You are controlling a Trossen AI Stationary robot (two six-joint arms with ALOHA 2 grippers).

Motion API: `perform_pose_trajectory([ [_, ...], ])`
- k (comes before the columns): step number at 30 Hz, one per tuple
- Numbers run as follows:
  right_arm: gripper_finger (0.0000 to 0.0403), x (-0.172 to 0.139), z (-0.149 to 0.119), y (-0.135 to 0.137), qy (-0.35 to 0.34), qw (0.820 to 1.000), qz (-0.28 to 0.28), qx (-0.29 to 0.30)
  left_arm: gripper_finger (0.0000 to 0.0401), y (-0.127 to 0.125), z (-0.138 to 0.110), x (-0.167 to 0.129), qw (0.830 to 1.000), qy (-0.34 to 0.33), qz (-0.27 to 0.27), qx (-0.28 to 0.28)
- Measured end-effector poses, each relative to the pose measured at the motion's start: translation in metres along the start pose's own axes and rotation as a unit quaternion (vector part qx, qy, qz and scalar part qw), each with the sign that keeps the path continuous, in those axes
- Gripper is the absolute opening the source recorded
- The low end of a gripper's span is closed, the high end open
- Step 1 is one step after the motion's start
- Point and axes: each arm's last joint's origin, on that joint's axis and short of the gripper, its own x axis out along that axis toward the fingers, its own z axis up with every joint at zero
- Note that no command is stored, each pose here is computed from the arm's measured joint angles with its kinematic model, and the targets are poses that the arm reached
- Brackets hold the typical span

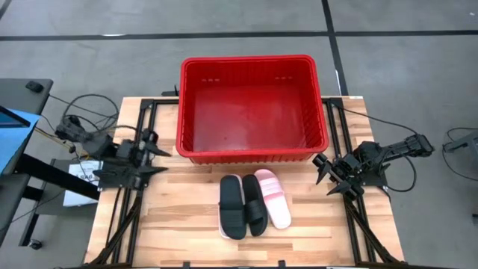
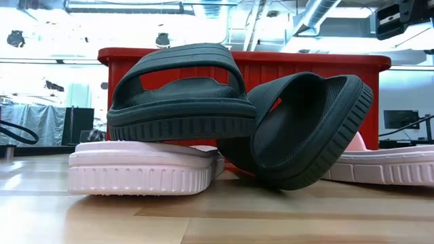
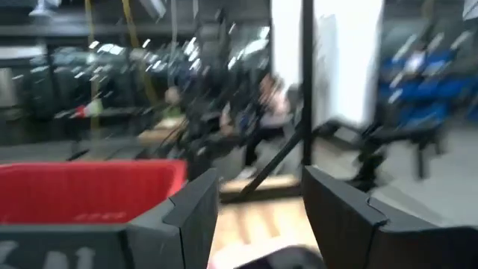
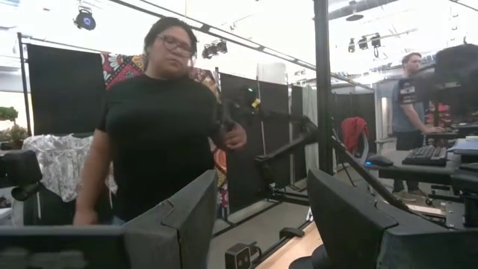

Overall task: Pick and place slides into bin
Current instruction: Put the left black slide into the red bin

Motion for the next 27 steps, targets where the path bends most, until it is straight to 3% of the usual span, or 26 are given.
perform_pose_trajectory([
  [4, 0.0201, 0.000, 0.000, 0.000, 0.000, 1.000, 0.000, 0.000, 0.0183, -0.012, 0.016, 0.037, 0.997, 0.049, 0.034, 0.048],
  [13, 0.0201, 0.000, 0.000, 0.000, 0.000, 1.000, 0.000, 0.000, 0.0183, -0.045, 0.036, 0.119, 0.970, 0.206, 0.023, 0.127],
  [19, 0.0201, 0.000, 0.000, 0.000, 0.000, 1.000, 0.000, 0.000, 0.0183, -0.064, 0.025, 0.163, 0.945, 0.290, 0.029, 0.146],
  [27, 0.0201, 0.000, 0.000, 0.000, 0.000, 1.000, 0.000, 0.000, 0.0183, -0.076, -0.014, 0.199, 0.905, 0.397, 0.052, 0.145],
])
